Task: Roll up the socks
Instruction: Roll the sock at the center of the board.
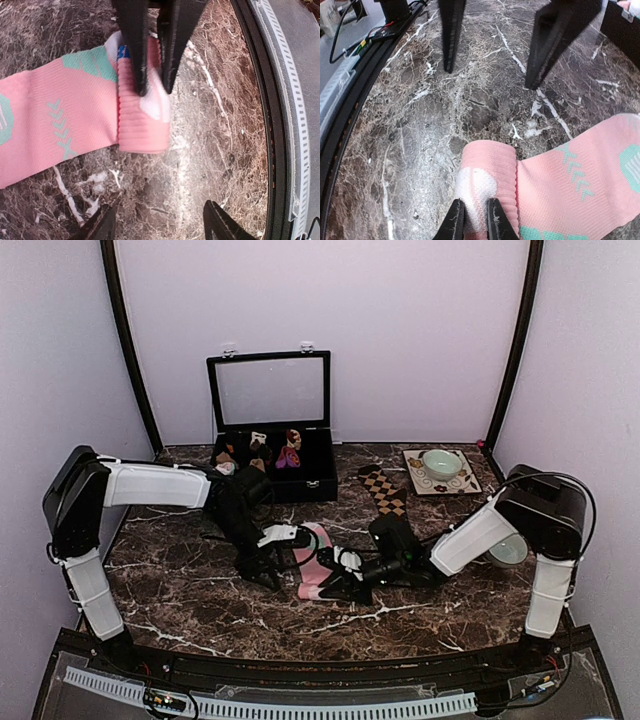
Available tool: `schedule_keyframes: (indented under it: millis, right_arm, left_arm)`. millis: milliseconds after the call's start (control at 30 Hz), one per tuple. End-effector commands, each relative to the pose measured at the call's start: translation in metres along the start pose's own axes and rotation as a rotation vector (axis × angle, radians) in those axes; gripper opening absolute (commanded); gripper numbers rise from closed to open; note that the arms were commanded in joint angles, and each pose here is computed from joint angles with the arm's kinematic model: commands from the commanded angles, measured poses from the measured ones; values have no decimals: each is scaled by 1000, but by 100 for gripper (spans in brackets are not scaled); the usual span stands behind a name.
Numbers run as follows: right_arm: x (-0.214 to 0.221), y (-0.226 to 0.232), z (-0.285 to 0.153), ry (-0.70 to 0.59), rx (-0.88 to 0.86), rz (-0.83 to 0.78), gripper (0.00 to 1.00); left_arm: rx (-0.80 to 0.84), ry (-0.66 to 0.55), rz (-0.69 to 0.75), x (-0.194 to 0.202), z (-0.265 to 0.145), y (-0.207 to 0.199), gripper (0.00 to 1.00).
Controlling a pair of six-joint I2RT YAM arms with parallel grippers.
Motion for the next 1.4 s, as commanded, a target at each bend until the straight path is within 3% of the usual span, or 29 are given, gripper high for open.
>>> schedule_keyframes:
  millis: [0,167,433,800,1000,1067,1133,1200,1367]
  right_arm:
    - [89,13,-2,292,-47,461,0]
    - [110,10,6,398,-88,707,0]
    - [119,5,5,425,-70,885,0]
    - [117,5,9,391,-86,1004,0]
    - [118,6,10,387,-93,1020,0]
    - [115,5,10,373,-94,1019,0]
    - [112,5,9,355,-91,1015,1]
    - [109,2,7,336,-69,998,13]
    - [81,-4,-8,198,-16,883,37]
  left_arm:
    - [-39,-35,107,-11,5,-15,63]
    - [-118,6,239,-24,30,-27,63]
    - [-329,12,266,-42,36,7,61]
    - [-303,72,271,-26,49,7,56]
    - [-307,124,239,-13,60,22,39]
    - [-306,126,232,-13,61,27,29]
    - [-294,130,216,-11,63,30,11]
    - [-263,123,185,-11,64,31,0]
    - [-120,91,73,-5,60,28,0]
Point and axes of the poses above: each gripper's point midway between its finger pads, its own z axis out along the fingers, its own y axis along the line the jaws close on, x = y × z, the point moved 2 cm from there along -z, back along the fingers
